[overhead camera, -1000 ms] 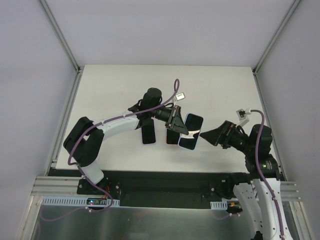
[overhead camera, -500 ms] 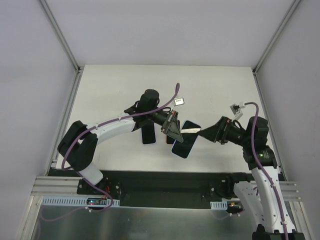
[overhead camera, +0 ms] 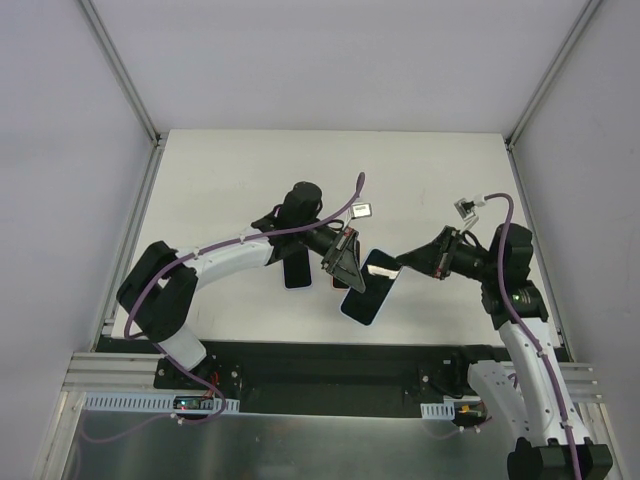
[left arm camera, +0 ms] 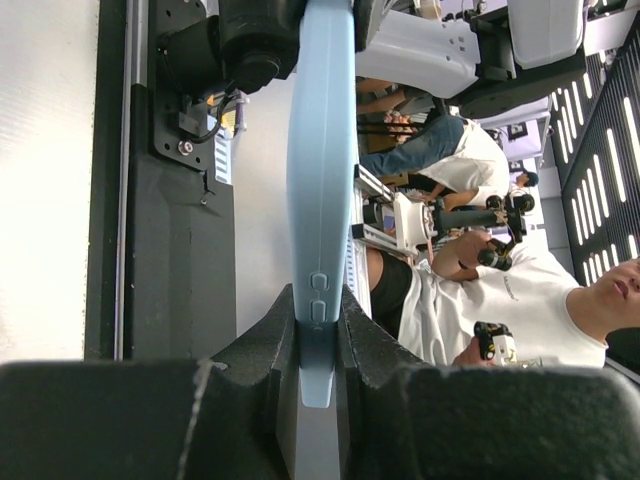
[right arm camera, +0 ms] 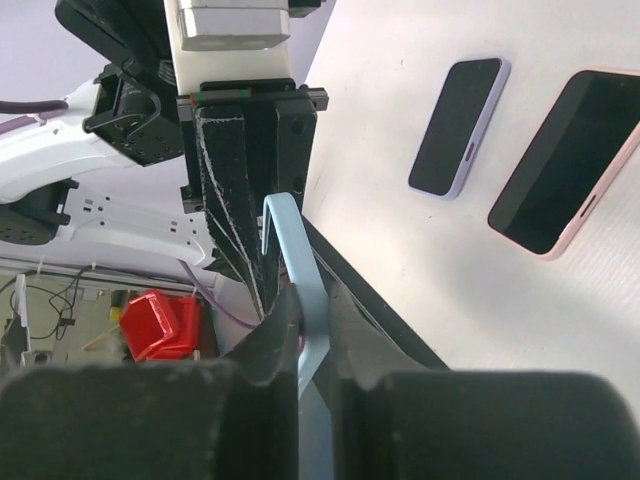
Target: Put the phone into the phone case
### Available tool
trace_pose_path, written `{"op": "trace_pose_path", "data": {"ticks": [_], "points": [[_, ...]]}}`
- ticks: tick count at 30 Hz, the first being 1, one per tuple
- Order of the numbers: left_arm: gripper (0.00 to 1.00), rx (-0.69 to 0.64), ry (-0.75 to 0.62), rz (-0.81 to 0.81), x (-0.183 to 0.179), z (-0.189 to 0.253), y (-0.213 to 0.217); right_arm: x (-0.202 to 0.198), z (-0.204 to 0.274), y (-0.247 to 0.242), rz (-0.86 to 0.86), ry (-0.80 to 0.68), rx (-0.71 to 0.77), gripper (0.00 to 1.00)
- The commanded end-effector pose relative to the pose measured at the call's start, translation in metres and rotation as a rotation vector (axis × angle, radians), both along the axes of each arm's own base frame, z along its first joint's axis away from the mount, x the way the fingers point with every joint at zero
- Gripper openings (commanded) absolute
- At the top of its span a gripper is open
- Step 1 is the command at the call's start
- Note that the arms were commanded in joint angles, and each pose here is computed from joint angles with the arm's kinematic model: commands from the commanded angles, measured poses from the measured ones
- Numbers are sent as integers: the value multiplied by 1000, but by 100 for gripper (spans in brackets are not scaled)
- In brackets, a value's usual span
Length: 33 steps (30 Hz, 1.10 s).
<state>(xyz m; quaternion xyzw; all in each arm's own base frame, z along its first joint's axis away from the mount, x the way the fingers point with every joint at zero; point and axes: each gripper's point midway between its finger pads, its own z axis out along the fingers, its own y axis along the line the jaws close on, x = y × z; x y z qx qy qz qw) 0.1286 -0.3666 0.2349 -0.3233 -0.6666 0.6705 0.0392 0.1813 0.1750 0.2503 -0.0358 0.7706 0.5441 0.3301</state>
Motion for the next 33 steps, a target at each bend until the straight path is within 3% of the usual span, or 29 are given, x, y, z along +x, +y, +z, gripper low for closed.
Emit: {"op": "trace_pose_path", "data": {"ticks": [1, 5, 6, 9, 11, 13, 22, 26, 27, 28, 29, 32, 33], "points": [[0, -58, -47, -51, -5, 6, 1, -10, 27, 6, 75, -113, 29, 1], [0, -4, -35, -23, 1, -7, -3, -19, 35, 6, 86, -140, 34, 5], [0, -11, -46, -29, 2, -5, -4, -21, 35, 6, 87, -140, 34, 24], [0, -33, -68, -33, 1, 3, -3, -27, 29, 6, 105, -127, 37, 49], [0, -49, -80, -42, 0, 9, -2, -28, 24, 6, 107, -118, 37, 58], [0, -57, -87, -44, 0, 13, -2, -27, 14, 6, 106, -99, 32, 59], [0, -73, -102, -42, 0, 19, -3, -13, -8, 7, 84, -35, -1, 57], [0, -28, -92, 3, 9, 6, -9, -9, -7, 5, 51, -46, -11, 10], [0, -2, -106, 40, 15, -1, -12, -9, -5, 5, 46, -53, -11, 5], [0, 118, -50, 75, 15, -18, -8, -8, -3, 4, 37, -63, -13, 1], [0, 168, -113, 123, 30, -30, -14, -5, 4, 3, 9, -75, -15, 1], [0, 200, -85, 136, 35, -39, -18, 3, 1, -2, -60, -41, -31, 3], [0, 210, -79, 143, 36, -41, -19, 6, -2, -4, -84, -20, -38, 12]]}}
